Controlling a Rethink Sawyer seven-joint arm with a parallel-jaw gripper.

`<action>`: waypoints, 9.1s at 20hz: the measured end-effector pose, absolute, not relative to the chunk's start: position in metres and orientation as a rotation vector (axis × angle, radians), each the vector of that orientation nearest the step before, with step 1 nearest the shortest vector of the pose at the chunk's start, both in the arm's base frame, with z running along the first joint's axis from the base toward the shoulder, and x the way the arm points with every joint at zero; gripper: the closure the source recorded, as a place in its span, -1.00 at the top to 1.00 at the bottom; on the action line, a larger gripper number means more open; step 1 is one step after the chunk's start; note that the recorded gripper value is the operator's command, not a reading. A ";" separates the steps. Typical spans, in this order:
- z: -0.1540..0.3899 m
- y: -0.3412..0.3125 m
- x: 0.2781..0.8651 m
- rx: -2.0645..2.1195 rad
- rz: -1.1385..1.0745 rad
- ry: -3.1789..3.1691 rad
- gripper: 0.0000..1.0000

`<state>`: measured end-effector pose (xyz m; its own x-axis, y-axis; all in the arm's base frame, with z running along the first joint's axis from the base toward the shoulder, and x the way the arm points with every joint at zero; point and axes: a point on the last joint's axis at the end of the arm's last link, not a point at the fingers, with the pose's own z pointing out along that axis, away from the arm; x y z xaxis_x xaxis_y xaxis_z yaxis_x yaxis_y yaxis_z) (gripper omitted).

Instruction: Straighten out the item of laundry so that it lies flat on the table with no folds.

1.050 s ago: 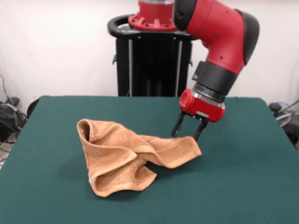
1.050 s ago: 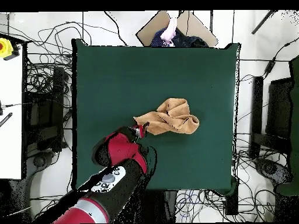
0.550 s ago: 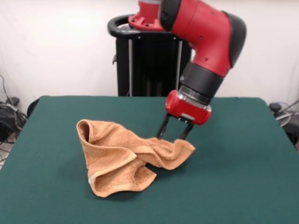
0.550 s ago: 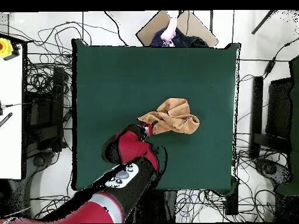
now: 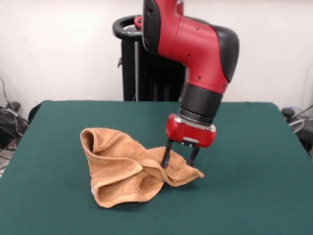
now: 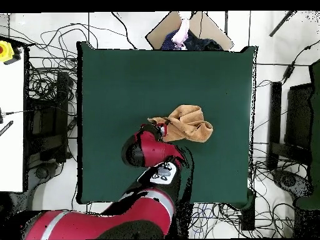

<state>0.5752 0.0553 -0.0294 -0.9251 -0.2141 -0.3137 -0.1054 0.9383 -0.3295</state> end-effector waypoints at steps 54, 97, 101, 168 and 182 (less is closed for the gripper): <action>0.225 -0.007 0.453 0.141 -0.328 2.897 -1.00; 0.364 -0.154 0.458 0.201 -0.259 2.968 -1.00; 0.342 -0.168 0.478 0.113 -0.360 2.867 -1.00; 0.061 0.177 0.383 0.305 -0.141 2.934 -1.00; 0.086 0.189 0.388 0.288 -0.110 2.930 -1.00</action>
<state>0.3877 0.1894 0.0857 -0.9621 0.1855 -0.1999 0.2000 0.9783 -0.0545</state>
